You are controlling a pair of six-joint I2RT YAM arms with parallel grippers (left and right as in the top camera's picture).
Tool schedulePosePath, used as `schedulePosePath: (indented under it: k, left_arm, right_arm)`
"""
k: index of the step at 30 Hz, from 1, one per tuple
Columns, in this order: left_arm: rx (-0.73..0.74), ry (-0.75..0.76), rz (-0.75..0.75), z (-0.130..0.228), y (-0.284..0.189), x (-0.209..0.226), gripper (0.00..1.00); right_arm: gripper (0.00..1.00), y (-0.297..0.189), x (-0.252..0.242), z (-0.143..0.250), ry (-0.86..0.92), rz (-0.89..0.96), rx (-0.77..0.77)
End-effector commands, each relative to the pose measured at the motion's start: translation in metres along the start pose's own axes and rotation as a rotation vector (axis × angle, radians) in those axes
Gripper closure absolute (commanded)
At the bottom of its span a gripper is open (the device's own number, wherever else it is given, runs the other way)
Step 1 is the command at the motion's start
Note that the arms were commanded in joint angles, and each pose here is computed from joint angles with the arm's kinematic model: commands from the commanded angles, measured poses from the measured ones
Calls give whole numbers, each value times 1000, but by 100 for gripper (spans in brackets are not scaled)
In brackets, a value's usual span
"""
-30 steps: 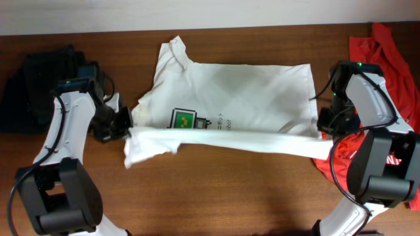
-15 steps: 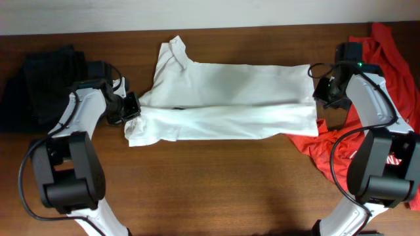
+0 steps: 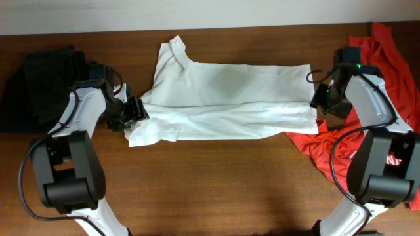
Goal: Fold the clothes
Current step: 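Release the T-shirt and lift both grippers away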
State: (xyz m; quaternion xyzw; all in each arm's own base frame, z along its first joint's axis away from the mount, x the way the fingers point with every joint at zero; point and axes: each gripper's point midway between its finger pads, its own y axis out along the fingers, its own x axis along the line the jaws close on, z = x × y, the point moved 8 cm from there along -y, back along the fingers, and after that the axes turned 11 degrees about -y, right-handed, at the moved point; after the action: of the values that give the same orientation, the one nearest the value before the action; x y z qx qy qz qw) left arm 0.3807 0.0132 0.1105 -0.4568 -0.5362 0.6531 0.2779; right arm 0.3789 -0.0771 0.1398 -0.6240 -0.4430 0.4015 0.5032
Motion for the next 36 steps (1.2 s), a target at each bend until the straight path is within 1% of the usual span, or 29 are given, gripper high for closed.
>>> schedulePosePath:
  k: [1, 3, 4, 7, 8, 12, 14, 16, 17, 18, 22, 23, 25, 27, 28, 30, 31, 36]
  left_arm:
    - [-47, 115, 58, 7, -28, -29, 32]
    - [-31, 147, 34, 14, -23, -36, 32]
    - [-31, 157, 5, 17, -21, -37, 32]
    - [-32, 175, -64, 22, -19, -38, 32]
    - [-33, 179, -83, 23, -18, -37, 32]
    - [-27, 180, -90, 24, -18, -37, 32]
    - [-27, 180, -90, 24, -18, -37, 32]
    - [-24, 179, -91, 25, -18, -37, 32]
    - [-19, 178, -93, 25, -18, -37, 32]
    - [-15, 177, -95, 26, -18, -36, 32]
    - [-8, 175, -99, 27, -18, -35, 32]
    - [-6, 175, -99, 27, -18, -35, 31]
    - [-3, 174, -100, 28, -18, -35, 31]
    - [0, 174, -101, 28, -18, -35, 30]
    - [-1, 174, -101, 28, -19, -35, 30]
    - [-10, 194, -97, 27, -22, -37, 28]
    - [-32, 197, -103, 24, -29, -38, 28]
    - [-129, 223, -67, 19, -66, -54, 27]
  right_arm:
    - [47, 8, -20, 17, 63, 122, 42]
    - [51, 15, -32, 24, 143, 138, 71]
    - [51, 17, -37, 26, 172, 137, 82]
    - [55, 24, -48, 32, 217, 85, 109]
    - [57, 27, -52, 35, 215, 60, 123]
    - [57, 39, -56, 53, 184, 7, 186]
    - [57, 50, -56, 72, 132, 21, 244]
    - [57, 59, -62, 93, 125, 89, 310]
    - [57, 66, -71, 111, 192, 170, 355]
    - [57, 68, -77, 119, 237, 211, 376]
    - [57, 66, -111, 141, 417, 330, 438]
    - [57, 62, -123, 143, 498, 347, 451]
    - [57, 53, -138, 140, 607, 297, 449]
    - [56, 45, -143, 129, 631, 191, 419]
    - [56, 40, -141, 120, 609, 107, 387]
    - [51, 27, -136, 101, 540, -13, 317]
    - [48, 15, -131, 90, 489, -66, 270]
    - [39, -31, -110, 57, 316, -164, 119]
